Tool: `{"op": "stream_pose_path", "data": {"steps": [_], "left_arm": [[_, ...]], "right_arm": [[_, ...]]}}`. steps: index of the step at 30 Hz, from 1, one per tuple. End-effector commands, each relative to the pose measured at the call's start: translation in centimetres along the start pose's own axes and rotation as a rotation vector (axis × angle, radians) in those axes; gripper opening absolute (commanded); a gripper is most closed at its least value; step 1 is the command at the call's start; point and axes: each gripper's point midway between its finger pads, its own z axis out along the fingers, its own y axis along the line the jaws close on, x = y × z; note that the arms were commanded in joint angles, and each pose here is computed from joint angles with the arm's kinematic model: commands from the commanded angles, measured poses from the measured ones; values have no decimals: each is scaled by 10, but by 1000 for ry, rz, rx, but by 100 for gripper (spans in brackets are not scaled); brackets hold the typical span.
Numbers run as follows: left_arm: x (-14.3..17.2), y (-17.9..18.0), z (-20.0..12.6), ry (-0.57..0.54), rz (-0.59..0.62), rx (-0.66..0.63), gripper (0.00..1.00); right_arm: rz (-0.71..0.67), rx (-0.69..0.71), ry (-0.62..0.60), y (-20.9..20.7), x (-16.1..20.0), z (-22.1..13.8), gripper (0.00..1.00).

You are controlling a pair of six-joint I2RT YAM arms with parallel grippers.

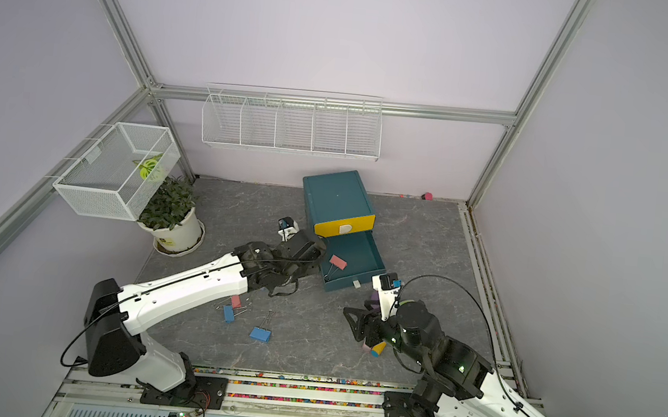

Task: Put the binder clips in the drawer according to color
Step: Place the binder clip in the drawer.

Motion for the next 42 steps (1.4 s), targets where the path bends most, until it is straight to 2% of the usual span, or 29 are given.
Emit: {"op": "stream_pose_path", "data": {"steps": [1,6,12,24,26,30,33,38,42], "left_arm": [[6,-37,10,38,68,97,23],[9,-81,24,72,105,192,23],[24,-114,47,142,127,254,23],[53,-112,94,257,85,200,24],[53,-111,95,260,82,196,28],[48,-112,92,247,75,196,54],[41,-115,85,228,73,206,64],[22,-114,64,167,65,209,65],[7,-94,41,108,58,180,64]], "right_arm": [[0,31,2,-8,5,-1,73],[5,29,-1,-8,6,-3,73],[5,34,-12,-11,6,-7,73],[9,48,-16,-15,8,-10,73],[10,47,-17,-14,7,-10,73],[7,47,-11,-14,8,-8,73],[8,45,-11,-13,8,-8,73],[8,47,-13,-14,8,-8,73],[8,46,-13,-14,8,-7,73]]}}
